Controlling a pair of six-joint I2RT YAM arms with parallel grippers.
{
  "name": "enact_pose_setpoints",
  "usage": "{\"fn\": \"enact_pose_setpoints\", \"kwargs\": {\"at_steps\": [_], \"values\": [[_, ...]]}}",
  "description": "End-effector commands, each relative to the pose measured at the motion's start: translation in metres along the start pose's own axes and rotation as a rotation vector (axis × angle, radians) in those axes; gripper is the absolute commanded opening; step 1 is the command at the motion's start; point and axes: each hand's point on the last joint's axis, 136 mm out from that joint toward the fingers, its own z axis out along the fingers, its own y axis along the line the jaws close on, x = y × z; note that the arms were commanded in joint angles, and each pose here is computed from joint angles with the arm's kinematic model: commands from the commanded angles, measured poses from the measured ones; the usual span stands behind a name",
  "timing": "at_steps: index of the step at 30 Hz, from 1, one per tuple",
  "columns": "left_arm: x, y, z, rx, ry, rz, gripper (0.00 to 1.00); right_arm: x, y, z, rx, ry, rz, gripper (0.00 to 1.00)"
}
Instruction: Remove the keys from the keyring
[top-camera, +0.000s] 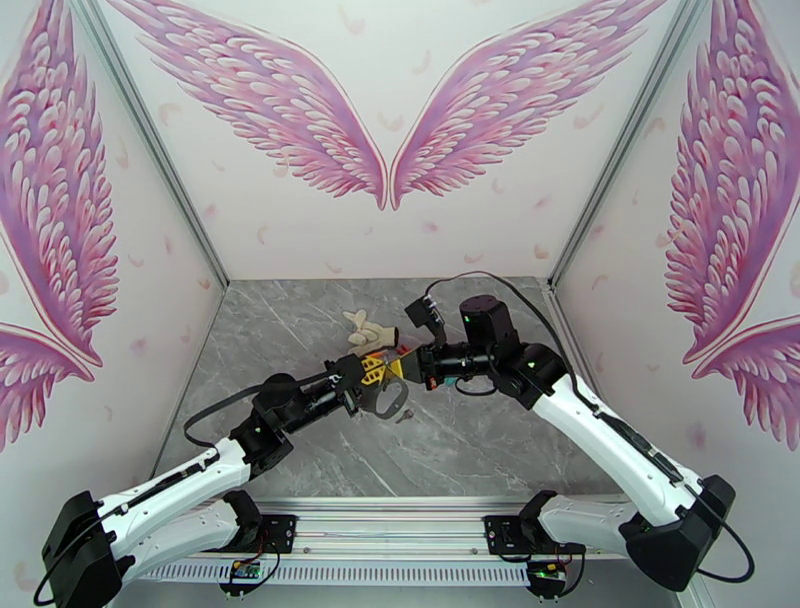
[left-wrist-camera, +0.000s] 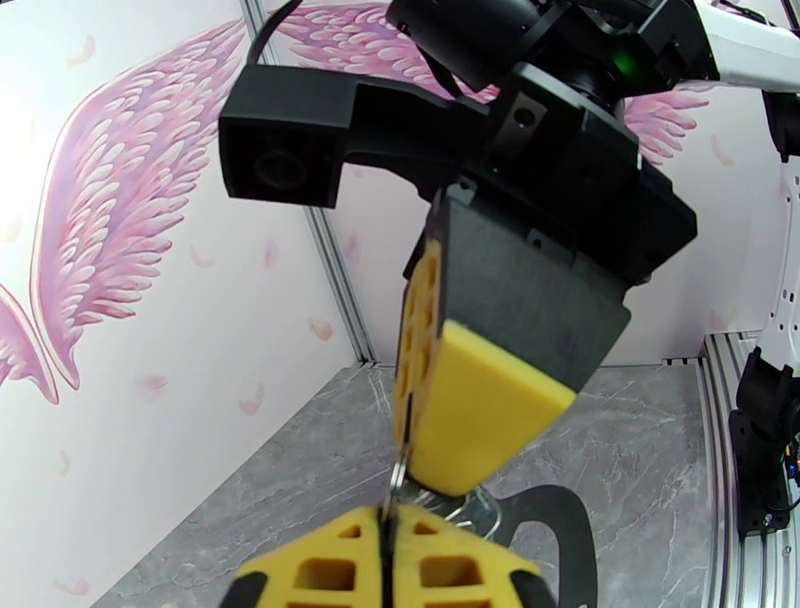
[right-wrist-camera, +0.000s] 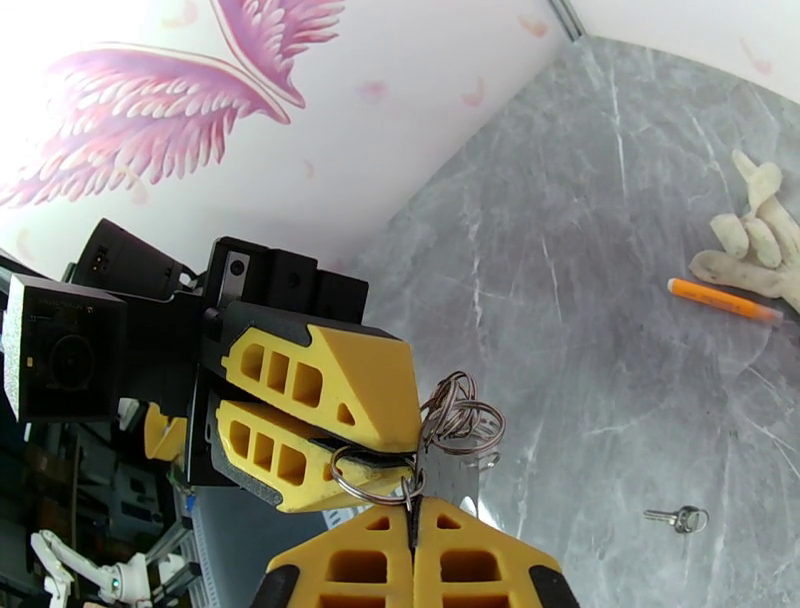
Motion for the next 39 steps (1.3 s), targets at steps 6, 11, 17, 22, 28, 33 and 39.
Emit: {"fn": "enact_pose_setpoints", "kwargs": {"at_steps": [6,11,17,22,28,33,39], "values": [[0.001,-0.010,-0.004,0.068,0.118,-0.098,0.21,-0.009,0.006,-0.014,0.056,-0.007,-0.083,0.00],[0.003,-0.012,-0.002,0.081,0.187,-0.127,0.26,-0.008,0.002,-0.011,0.074,0.010,-0.096,0.00],[-0.009,-0.008,0.004,0.066,0.178,-0.099,0.29,-0.006,-0.003,-0.008,0.100,0.045,-0.108,0.00],[-0.012,-0.011,0.010,0.096,0.206,-0.068,0.27,-0.005,-0.005,-0.007,0.117,0.059,-0.113,0.00],[-0.002,-0.012,0.022,0.123,0.277,-0.028,0.21,-0.005,-0.006,-0.009,0.139,0.075,-0.129,0.00],[0.003,-0.015,0.024,0.142,0.299,0.000,0.10,-0.002,-0.009,-0.009,0.153,0.099,-0.137,0.00],[-0.002,-0.013,0.021,0.116,0.233,0.057,0.02,-0.003,-0.004,-0.010,0.129,0.090,-0.156,0.09]]}}
